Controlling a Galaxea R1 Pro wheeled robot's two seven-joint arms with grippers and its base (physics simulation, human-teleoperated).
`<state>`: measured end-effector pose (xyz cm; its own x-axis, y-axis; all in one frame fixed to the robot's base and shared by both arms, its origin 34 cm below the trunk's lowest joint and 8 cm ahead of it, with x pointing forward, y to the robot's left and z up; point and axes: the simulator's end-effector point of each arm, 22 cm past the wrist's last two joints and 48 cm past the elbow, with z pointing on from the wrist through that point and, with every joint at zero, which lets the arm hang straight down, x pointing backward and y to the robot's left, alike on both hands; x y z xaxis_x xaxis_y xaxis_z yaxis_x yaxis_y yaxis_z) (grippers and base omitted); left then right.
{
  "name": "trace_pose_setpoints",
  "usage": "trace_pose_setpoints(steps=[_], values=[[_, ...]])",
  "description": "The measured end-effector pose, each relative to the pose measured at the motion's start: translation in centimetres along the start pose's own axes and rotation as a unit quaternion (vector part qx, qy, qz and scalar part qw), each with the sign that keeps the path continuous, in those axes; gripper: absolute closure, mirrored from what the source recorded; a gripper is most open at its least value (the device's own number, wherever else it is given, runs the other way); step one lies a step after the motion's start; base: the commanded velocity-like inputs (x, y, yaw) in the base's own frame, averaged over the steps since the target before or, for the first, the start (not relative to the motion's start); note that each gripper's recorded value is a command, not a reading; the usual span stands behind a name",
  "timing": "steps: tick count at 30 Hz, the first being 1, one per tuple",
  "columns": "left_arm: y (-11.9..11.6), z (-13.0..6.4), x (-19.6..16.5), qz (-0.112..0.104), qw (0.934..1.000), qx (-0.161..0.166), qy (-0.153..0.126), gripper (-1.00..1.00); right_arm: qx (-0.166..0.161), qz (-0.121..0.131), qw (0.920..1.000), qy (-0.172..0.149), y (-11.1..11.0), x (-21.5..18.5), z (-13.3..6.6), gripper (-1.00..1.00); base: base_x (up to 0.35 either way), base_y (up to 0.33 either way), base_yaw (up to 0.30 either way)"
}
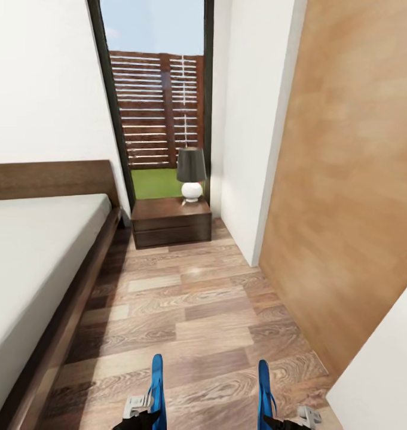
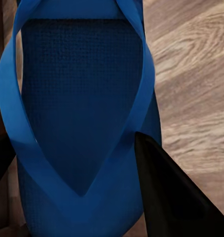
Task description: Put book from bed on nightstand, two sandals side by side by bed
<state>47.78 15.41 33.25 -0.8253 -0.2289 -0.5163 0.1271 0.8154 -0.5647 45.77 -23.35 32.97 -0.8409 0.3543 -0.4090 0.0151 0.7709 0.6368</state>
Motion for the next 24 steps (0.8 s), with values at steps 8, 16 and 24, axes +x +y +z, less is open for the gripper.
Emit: trace_pose_setpoints(steps=[8, 16, 24], values=[[0.0, 0.0, 0.0, 0.0, 1.0, 0.0, 0.0, 1.0, 0.0, 0.0, 1.0, 0.0, -0.02, -0.01, 0.0, 1.0, 0.331, 0.0, 0.002], [0.01, 0.0, -0.02, 0.0, 1.0, 0.0, 0.0, 1.0, 0.001, -0.001, 1.0, 0.0, -0.02, 0.02, 0.02, 1.0, 0.331, 0.0, 0.0], [0.02, 0.0, 0.0, -0.001, 1.0, 0.0, 0.0, 1.0, 0.001, -0.001, 1.0, 0.0, -0.03, 0.02, 0.02, 1.0, 0.331, 0.0, 0.0]])
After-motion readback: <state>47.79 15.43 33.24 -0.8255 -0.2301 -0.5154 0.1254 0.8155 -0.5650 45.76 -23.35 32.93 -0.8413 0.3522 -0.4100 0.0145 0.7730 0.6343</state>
